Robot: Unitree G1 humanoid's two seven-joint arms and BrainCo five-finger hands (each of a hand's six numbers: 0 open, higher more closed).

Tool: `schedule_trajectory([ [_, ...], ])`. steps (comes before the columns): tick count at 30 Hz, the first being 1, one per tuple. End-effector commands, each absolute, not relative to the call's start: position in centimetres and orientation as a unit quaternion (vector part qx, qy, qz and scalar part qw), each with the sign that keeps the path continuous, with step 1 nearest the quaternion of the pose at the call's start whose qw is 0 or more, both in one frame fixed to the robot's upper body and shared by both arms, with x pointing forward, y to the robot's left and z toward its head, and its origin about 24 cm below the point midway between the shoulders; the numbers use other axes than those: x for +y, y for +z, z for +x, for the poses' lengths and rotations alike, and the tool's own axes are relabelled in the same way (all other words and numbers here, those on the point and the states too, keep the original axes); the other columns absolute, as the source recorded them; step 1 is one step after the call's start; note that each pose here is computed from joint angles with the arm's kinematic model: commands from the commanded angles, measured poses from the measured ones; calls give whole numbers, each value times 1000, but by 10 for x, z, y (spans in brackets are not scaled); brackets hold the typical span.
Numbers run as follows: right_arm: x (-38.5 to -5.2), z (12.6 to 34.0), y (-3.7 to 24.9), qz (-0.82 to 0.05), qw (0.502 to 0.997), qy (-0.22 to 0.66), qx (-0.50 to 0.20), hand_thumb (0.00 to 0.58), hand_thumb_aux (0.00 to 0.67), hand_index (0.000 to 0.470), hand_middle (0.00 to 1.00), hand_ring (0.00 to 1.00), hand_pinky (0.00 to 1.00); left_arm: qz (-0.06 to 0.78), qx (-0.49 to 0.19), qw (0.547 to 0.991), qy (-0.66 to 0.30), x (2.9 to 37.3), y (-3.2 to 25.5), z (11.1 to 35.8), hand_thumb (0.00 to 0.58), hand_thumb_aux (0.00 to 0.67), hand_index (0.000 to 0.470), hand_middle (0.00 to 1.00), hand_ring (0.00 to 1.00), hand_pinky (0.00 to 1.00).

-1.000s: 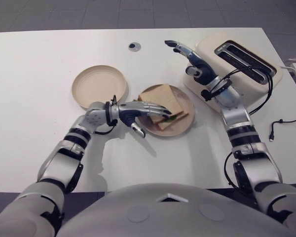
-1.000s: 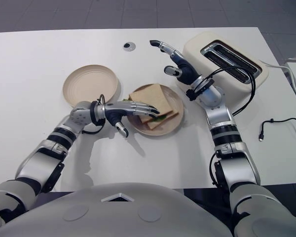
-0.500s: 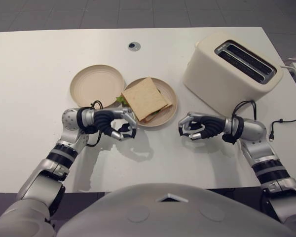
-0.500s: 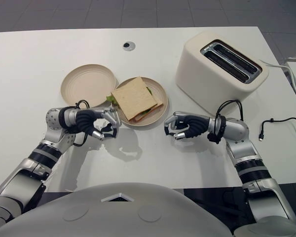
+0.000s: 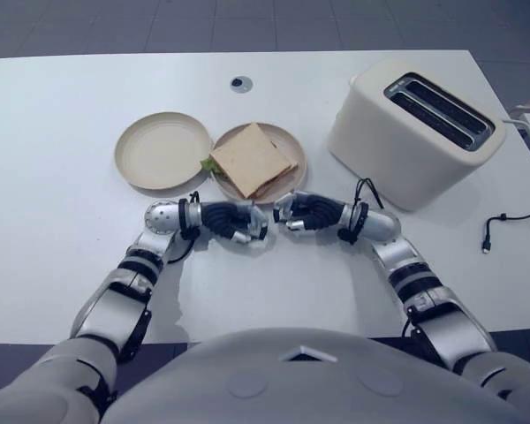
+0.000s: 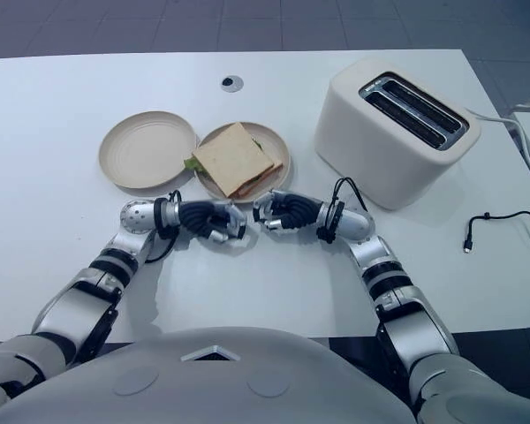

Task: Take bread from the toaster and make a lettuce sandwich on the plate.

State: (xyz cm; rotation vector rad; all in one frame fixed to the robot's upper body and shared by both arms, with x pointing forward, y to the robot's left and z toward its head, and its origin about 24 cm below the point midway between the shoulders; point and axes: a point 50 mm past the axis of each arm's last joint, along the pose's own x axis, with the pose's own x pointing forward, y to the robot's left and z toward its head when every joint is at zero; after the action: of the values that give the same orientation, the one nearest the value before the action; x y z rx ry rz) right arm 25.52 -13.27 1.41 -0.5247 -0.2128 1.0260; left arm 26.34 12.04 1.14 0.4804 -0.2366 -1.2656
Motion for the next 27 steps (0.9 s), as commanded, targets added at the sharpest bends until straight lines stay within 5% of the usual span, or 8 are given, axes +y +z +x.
schedule_trajectory([
  [1,-134,269,6,-252,867,420,-91,580,670,470,1000,1000,1000,278,-70,834,-471,122,2,288,443,344,241,961,961,961],
  [2,-133,275,11,-250,877,396,-107,580,670,470,1000,1000,1000,284,-77,849,-439,122,5,294,5,3,2,867,867,867],
  [6,-139,297,40,-205,919,275,-192,580,670,470,851,851,851,217,-145,911,-318,123,29,312,0,0,0,0,0,0],
  [7,-141,300,49,-185,925,247,-220,580,670,470,761,761,761,179,-178,922,-293,123,38,313,0,0,0,0,0,0],
  [9,-147,302,67,-145,929,197,-276,580,670,470,0,0,0,101,-265,928,-242,126,61,312,0,0,0,0,0,0],
  [12,-154,291,98,-100,912,152,-367,422,321,225,0,0,0,41,-399,894,-198,130,100,300,0,0,0,0,0,0],
  [13,-157,284,109,-82,904,143,-393,0,0,0,0,0,0,26,-427,882,-198,130,110,295,0,0,0,0,0,0],
  [27,-157,247,122,-27,898,202,-390,0,0,0,0,0,0,-48,-384,886,-258,131,104,288,0,0,0,0,0,0],
])
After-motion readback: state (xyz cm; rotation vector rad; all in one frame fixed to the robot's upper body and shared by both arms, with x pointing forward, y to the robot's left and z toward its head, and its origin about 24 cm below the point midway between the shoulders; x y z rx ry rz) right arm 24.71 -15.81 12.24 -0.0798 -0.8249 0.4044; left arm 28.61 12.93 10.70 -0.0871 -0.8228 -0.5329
